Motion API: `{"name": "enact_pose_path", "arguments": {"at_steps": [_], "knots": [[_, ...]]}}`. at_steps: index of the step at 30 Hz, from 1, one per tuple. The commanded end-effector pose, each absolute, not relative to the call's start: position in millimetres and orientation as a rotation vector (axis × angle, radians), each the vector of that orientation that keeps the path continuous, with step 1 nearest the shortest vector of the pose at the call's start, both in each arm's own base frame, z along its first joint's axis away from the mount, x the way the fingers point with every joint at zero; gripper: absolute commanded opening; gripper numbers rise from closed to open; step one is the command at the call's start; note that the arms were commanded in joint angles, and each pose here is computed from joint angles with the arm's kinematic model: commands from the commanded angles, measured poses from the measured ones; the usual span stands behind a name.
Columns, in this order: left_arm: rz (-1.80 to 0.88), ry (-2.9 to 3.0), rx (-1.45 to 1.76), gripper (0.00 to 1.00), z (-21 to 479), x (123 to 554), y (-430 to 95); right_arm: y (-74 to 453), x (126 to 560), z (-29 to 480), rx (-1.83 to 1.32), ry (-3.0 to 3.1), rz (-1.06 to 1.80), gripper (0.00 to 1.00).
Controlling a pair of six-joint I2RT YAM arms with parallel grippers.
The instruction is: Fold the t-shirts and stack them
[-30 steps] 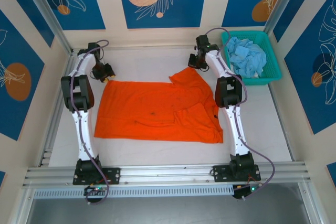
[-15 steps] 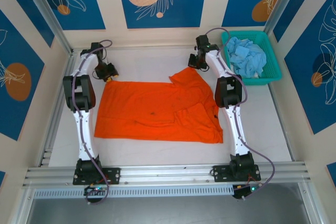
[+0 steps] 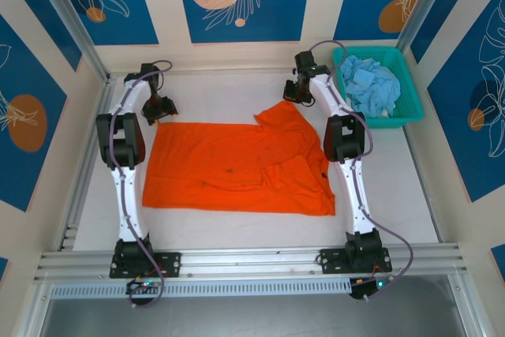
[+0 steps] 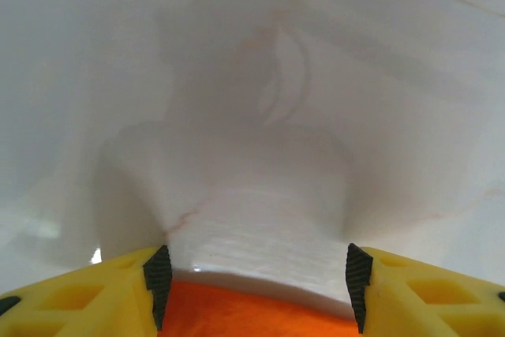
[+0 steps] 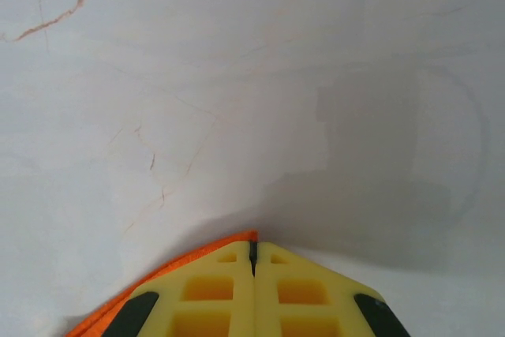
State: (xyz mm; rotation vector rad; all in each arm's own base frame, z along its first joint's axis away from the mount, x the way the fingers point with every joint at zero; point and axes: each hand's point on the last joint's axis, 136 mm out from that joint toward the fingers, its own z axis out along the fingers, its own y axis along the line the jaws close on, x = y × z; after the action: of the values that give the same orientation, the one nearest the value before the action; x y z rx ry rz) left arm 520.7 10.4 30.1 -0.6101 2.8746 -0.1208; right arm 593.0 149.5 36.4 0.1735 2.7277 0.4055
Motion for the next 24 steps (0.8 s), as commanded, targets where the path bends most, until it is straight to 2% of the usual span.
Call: {"name": "enact_pose_path", "arguments": {"at_steps": [1,7,24], "knots": [[-0.008,2.860,-0.657,0.62,47,511,27,155,588,60,0.136,2.712,0.409,0.00],[-0.011,2.914,-0.690,0.61,32,500,23,154,586,58,0.135,2.721,0.408,0.00],[-0.102,2.936,-0.654,0.07,20,507,8,153,584,63,0.122,2.717,0.403,0.00]]}}
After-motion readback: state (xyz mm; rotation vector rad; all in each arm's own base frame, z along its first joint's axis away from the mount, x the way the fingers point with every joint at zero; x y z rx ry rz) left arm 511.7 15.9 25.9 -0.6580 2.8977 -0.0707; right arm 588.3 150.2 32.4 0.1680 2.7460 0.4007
